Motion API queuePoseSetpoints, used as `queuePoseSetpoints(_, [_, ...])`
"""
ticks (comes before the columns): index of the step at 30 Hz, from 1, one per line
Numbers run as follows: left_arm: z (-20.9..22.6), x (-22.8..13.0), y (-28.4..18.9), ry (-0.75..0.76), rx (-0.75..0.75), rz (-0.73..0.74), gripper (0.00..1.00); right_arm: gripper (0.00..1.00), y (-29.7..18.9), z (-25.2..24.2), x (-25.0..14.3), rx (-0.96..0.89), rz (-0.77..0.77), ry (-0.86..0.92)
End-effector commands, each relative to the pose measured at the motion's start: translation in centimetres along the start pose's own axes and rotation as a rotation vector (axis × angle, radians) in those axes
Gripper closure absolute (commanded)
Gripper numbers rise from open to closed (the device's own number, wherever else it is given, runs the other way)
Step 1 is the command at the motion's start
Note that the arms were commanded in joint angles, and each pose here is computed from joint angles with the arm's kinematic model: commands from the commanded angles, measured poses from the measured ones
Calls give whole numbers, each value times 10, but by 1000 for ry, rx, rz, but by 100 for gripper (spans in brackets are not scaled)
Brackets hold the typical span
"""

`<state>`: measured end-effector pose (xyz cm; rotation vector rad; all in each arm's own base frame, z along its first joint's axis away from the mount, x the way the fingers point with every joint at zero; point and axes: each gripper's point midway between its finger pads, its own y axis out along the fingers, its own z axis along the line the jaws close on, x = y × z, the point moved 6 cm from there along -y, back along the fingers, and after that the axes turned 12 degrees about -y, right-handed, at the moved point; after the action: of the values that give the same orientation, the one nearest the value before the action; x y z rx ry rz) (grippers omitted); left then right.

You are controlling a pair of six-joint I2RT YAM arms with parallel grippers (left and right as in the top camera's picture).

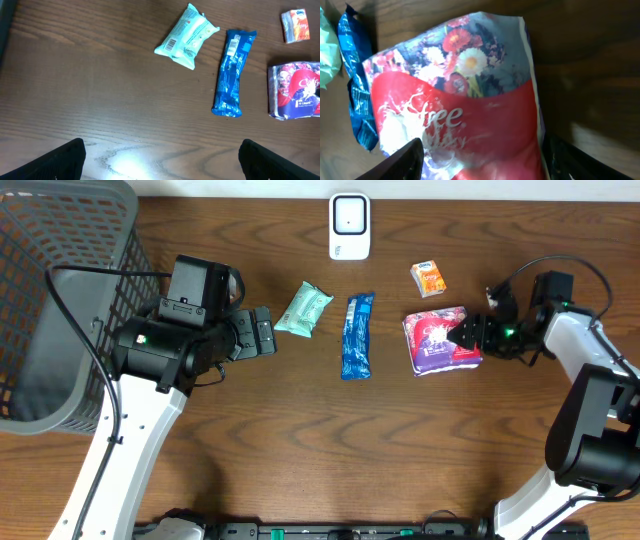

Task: Scan the item barcode
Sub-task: 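Grasp the pink-purple bag and lift it up to the scanner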

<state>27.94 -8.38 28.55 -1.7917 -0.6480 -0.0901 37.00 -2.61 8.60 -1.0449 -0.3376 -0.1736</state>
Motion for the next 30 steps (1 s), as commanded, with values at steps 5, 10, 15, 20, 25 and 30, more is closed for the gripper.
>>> queuePoseSetpoints(5, [2, 2, 1, 12, 16, -5, 2, 36, 23, 6, -18, 102, -21, 28])
queuePoseSetpoints(10, [2, 2, 1, 12, 16, -4, 2, 68, 29, 16, -19, 137, -19, 16])
queuePoseSetpoints(15, [2, 2, 1, 12, 16, -5, 2, 99, 35, 37, -14, 206, -8, 39])
queuePoseSetpoints(20, [2, 2, 1, 12, 16, -4, 2, 99, 26, 63, 11, 225, -42, 37])
queuePoseSetpoints(25, [2, 2, 1, 12, 16, -4, 2, 99, -17, 103, 72, 239, -221, 14])
queuePoseSetpoints(30, [2, 2, 1, 12, 16, -4, 2, 99, -28, 113, 111, 129, -377, 159])
